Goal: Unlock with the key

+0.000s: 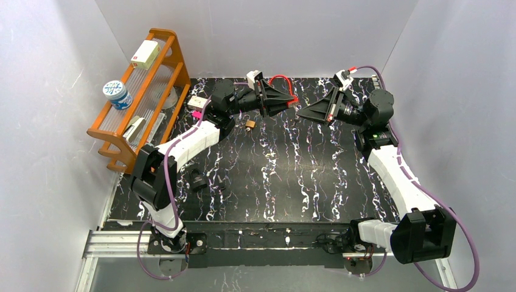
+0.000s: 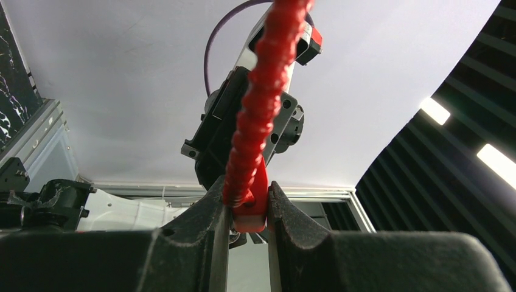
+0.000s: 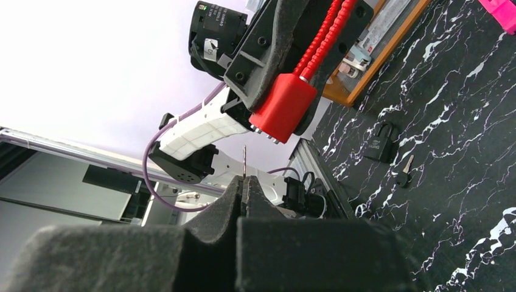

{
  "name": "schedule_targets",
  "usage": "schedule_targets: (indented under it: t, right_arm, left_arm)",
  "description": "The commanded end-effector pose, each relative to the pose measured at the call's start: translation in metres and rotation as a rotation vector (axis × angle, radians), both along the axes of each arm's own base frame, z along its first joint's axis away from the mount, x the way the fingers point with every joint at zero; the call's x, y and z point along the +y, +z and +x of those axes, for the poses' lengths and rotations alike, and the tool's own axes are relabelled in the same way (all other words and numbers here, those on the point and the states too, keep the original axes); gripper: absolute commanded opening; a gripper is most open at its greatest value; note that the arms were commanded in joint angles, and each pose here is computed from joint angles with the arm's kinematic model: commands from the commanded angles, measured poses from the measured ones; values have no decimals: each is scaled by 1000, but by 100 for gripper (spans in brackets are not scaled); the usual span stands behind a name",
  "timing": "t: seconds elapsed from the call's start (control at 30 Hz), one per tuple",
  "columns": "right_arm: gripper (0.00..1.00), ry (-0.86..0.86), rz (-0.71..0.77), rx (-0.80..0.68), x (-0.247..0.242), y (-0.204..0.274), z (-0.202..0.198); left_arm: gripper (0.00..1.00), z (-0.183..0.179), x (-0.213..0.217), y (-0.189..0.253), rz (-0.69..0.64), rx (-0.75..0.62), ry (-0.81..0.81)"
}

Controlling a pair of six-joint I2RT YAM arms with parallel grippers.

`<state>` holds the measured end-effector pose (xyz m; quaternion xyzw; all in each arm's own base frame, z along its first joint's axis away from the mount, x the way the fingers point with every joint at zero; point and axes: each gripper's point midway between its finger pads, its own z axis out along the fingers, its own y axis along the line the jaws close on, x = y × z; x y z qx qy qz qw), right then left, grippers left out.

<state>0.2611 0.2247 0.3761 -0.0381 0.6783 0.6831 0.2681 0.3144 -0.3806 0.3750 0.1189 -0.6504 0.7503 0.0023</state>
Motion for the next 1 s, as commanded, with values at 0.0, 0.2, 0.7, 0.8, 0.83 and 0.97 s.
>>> schedule_targets:
  t: [0.0,0.2,0.7,0.8,0.83,0.97]
  right_arm:
    - [1,-3,-1,-95,0,19,-1]
    - [1,-25,-6,-75,0,16,3]
    - [1,-61,-2,-66,0,22,11]
    - [1,-59,-2,-63,0,22,11]
    - [1,-61,-2,-62,0,22,11]
    - [1,-60,-5,-50,0,20,12]
  left_arm:
    - [0,-13,4,20,-34,-74,-18]
    - [0,-14,3,21,-37,-77,-14]
    - [0,-16,2,21,-41,-85,-13]
    - [0,-16,2,22,-43,-86,-12]
    - [0,-17,2,23,-46,-89,-12]
    - [0,-18,1,25,-50,-98,-13]
